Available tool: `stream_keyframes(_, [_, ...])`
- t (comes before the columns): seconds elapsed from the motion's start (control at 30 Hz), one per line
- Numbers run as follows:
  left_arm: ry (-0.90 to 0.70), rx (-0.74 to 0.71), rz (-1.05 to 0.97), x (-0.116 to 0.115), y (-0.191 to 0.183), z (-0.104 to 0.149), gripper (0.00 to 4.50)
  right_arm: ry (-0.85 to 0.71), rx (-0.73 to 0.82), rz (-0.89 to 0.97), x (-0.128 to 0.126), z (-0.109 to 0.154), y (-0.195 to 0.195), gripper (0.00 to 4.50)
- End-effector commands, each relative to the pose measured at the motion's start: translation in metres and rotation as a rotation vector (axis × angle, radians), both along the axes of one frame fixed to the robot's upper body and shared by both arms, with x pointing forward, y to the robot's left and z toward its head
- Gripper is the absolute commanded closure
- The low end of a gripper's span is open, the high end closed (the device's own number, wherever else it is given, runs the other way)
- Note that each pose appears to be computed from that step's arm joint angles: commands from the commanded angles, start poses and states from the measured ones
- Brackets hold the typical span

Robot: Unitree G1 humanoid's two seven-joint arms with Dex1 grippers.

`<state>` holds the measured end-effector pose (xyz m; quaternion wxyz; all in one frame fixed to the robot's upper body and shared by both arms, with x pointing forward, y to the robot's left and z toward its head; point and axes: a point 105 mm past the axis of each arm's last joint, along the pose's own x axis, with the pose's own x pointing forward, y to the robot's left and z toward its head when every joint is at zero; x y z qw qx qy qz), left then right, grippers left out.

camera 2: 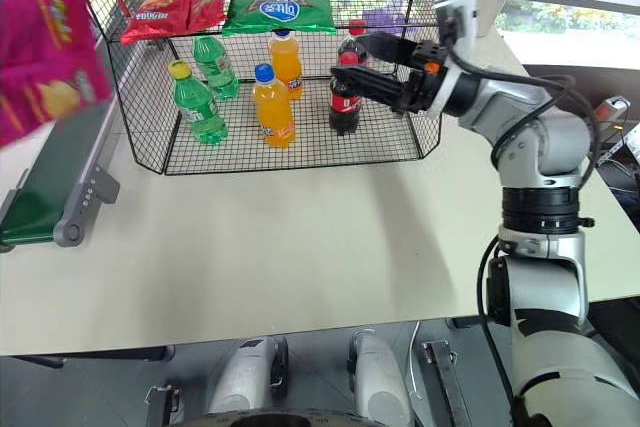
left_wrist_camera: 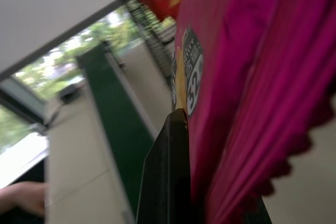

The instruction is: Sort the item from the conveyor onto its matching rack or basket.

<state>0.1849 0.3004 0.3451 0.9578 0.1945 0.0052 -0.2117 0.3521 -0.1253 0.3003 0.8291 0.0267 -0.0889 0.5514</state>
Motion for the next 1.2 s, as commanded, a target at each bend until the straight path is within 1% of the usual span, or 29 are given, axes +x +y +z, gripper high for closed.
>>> stream_keyframes(0.03, [-0.023, -0.017, -0.173, -0.010, -0.030, 0.014, 4.47, -0.046, 0.020, 0.062, -0.008, 0.018, -0.001, 0.00])
stream_keyframes(0.2, [-0.031, -0.038, -0.421, 0.003, -0.067, 0.024, 4.47, -0.028, 0.007, 0.165, -0.018, 0.013, 0.007, 0.00])
stream_keyframes(0.4, [-0.019, -0.033, -0.640, 0.024, -0.102, 0.028, 4.47, -0.061, 0.032, 0.231, -0.021, 0.021, 0.018, 0.00])
stream_keyframes(0.5, [-0.023, -0.033, -0.713, 0.034, -0.116, 0.028, 4.47, -0.068, 0.032, 0.284, -0.027, 0.023, 0.026, 0.00])
stream_keyframes(0.7, [-0.027, -0.043, -0.811, 0.051, -0.135, 0.025, 4.47, -0.068, 0.057, 0.433, -0.049, 0.028, 0.044, 0.00])
stream_keyframes(0.87, [-0.026, -0.049, -0.852, 0.059, -0.144, 0.022, 4.47, -0.067, 0.086, 0.490, -0.058, 0.030, 0.055, 0.00])
stream_keyframes(0.97, [-0.009, -0.046, -0.857, 0.063, -0.143, 0.017, 4.50, -0.056, 0.104, 0.517, -0.062, 0.031, 0.058, 0.87])
stream_keyframes(1.03, [-0.002, -0.041, -0.858, 0.063, -0.141, 0.015, 4.50, -0.051, 0.103, 0.520, -0.063, 0.029, 0.059, 1.82])
stream_keyframes(1.07, [0.001, -0.039, -0.858, 0.063, -0.140, 0.014, 4.50, -0.047, 0.103, 0.523, -0.064, 0.028, 0.060, 2.39])
stream_keyframes(1.2, [0.012, -0.029, -0.847, 0.065, -0.136, 0.011, 4.50, -0.034, 0.075, 0.535, -0.068, 0.020, 0.062, 4.41])
